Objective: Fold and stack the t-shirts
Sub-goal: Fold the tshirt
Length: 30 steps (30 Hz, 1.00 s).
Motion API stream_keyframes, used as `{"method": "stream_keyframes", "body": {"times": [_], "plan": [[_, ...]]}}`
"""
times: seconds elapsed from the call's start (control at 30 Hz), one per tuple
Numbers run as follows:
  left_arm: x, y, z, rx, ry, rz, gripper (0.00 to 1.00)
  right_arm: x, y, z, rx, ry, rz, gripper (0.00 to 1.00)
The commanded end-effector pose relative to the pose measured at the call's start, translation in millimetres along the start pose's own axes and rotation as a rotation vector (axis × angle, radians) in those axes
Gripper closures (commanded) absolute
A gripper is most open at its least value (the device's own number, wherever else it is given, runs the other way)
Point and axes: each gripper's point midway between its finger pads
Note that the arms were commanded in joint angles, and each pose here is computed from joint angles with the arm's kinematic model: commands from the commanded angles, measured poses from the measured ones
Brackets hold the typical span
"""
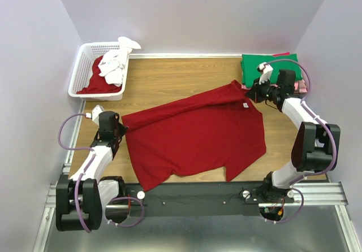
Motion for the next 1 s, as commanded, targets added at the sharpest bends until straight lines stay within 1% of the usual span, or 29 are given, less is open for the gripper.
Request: {"method": "stream_keyframes", "body": {"times": [0.0,0.2,0.23,0.27,0.3,0.33,0.37,0.4,0.43,0.47,0.5,0.53,0.57,0.6,0.67,0.7,0.77,0.8,0.87,0.9,0.93,0.97], "plan": [[-4,3,3,-0.005,0.008,0.001,1.0,4,0,7,-0.004,-0.025,0.032,1.0],[-5,-4,7,-0.043,0.015,-0.002,1.0,-7,-1,9,-0.016,-0.007,0.031,0.99],[-5,-9,10,-0.074,0.02,0.0,0.91,-12,-2,11,-0.028,0.001,0.033,0.97],[-2,-12,11,-0.082,0.011,0.001,0.91,-12,-2,11,-0.027,0.002,0.032,0.97],[-7,-13,15,-0.097,0.04,-0.003,0.69,-19,0,13,-0.03,0.012,0.028,0.95],[-2,-20,22,-0.127,0.024,0.003,0.61,-23,-3,15,-0.053,0.022,0.028,0.94],[2,-24,27,-0.147,0.016,0.005,0.55,-28,-4,18,-0.071,0.031,0.033,0.89],[5,-30,33,-0.172,0.019,0.006,0.46,-36,-5,24,-0.094,0.047,0.044,0.72],[19,-43,47,-0.232,-0.029,0.004,0.44,-41,-11,28,-0.138,0.067,0.049,0.65],[25,-49,55,-0.261,-0.049,0.004,0.44,-44,-15,33,-0.164,0.077,0.051,0.62],[28,-53,63,-0.286,-0.058,0.002,0.41,-42,-16,40,-0.181,0.082,0.063,0.55],[41,-62,78,-0.337,-0.111,0.001,0.41,-39,-18,45,-0.191,0.079,0.067,0.52],[46,-67,86,-0.364,-0.134,-0.01,0.4,-35,-20,49,-0.203,0.075,0.07,0.51],[56,-76,99,-0.413,-0.18,-0.027,0.36,-16,-20,56,-0.211,0.049,0.086,0.47],[62,-80,105,-0.438,-0.212,-0.051,0.36,-9,-16,54,-0.18,0.04,0.069,0.47],[63,-82,107,-0.452,-0.219,-0.066,0.36,13,-10,52,-0.132,0.0,0.071,0.47],[61,-83,101,-0.458,-0.212,-0.077,0.35,12,-9,32,-0.055,0.033,-0.04,0.47],[56,-84,96,-0.464,-0.191,-0.08,0.35,14,-8,24,-0.024,0.044,-0.07,0.47],[40,-79,77,-0.433,-0.113,-0.077,0.35,17,-9,-2,0.03,0.08,-0.109,0.47],[31,-77,65,-0.416,-0.065,-0.078,0.36,16,-11,-11,0.028,0.094,-0.122,0.47],[26,-74,59,-0.399,-0.039,-0.079,0.37,16,-10,-23,0.036,0.106,-0.124,0.47],[28,-74,53,-0.39,-0.04,-0.08,0.37,16,-9,-24,0.035,0.109,-0.121,0.47]]}}
Point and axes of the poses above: each gripper's point midway between its finger pads, its own z axis back along the fingers, its own y axis along the line the jaws close on, x = y × z, and after that the axes turned 4 degrees about -z, right-handed
